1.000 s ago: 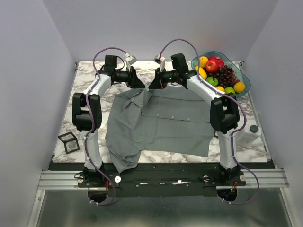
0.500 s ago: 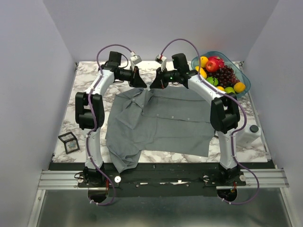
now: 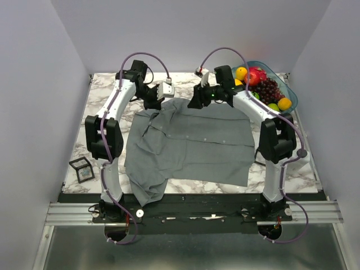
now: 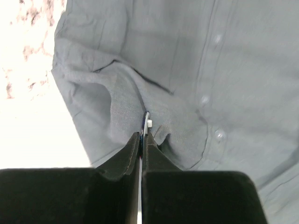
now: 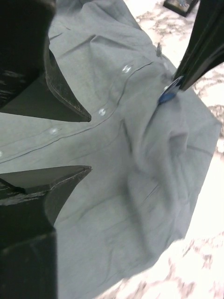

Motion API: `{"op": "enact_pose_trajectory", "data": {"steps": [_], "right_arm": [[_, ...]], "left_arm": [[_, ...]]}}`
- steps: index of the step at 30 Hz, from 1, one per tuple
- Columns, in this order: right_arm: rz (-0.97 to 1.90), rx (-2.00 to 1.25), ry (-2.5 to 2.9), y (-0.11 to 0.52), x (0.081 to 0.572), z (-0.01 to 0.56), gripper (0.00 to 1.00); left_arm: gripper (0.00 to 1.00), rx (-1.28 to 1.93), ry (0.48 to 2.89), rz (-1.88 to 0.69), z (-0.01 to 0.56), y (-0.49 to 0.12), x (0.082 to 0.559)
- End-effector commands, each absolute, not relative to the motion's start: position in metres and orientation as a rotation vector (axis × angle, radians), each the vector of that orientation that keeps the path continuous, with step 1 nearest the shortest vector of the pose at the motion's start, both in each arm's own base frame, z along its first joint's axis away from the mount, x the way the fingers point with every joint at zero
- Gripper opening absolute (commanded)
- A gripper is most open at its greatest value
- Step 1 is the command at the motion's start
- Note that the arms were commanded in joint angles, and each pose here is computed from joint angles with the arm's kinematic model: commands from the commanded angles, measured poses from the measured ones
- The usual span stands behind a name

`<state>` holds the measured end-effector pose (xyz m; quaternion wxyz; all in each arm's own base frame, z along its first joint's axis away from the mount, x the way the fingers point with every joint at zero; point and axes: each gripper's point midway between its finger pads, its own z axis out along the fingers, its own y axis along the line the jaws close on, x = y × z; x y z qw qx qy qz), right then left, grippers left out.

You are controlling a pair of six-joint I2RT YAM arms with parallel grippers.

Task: Remove the brooch from the garment

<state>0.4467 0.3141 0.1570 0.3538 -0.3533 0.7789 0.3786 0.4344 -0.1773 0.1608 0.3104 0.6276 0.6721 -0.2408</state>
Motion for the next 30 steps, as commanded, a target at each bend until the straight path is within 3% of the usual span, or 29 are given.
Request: {"op": "enact_pose_trajectory", "data": {"steps": [1, 9, 14, 20, 23, 25, 26, 27, 29, 30], "right_arm": [[0.872, -0.876, 1.989, 0.282, 0.453, 0.182, 0.51], [0.861, -0.866, 1.964, 0.276, 0.46, 0.19, 0.52], [0.882, -0.878, 1.945, 0.277, 0.46, 0.193, 0.52], [0.972, -0.925, 1.835, 0.282, 0.461, 0.223, 0.53], [0.979, -0.932, 1.78, 0.286, 0.467, 0.243, 0.59], [1.009, -0.947, 1.721, 0.291, 0.468, 0.265, 0.6], [1.024, -0.948, 1.702, 0.293, 0.469, 0.271, 0.61], [1.053, -0.934, 1.695, 0.295, 0.468, 0.279, 0.61], [1.098, -0.952, 1.638, 0.3, 0.465, 0.297, 0.63], [1.135, -0.926, 1.651, 0.302, 0.463, 0.3, 0.63]], "left_arm": [[0.02, 2.012, 1.571, -0.089, 0.167, -0.137, 0.45], [0.0, 1.938, 1.424, 0.325, 0.194, -0.123, 0.497], [0.0, 1.705, 1.565, 0.28, 0.232, -0.122, 0.521], [0.0, 1.173, 1.798, -0.419, 0.28, -0.173, 0.5], [0.0, 0.979, 1.788, -0.818, 0.298, -0.208, 0.474], [0.0, 0.895, 1.682, -0.942, 0.322, -0.223, 0.476], [0.0, 0.761, 1.753, -1.137, 0.32, -0.231, 0.461], [0.0, 0.747, 1.63, -1.145, 0.342, -0.234, 0.47], [0.0, 0.589, 1.662, -1.35, 0.346, -0.239, 0.461], [0.0, 0.619, 1.56, -1.353, 0.361, -0.241, 0.463]]}}
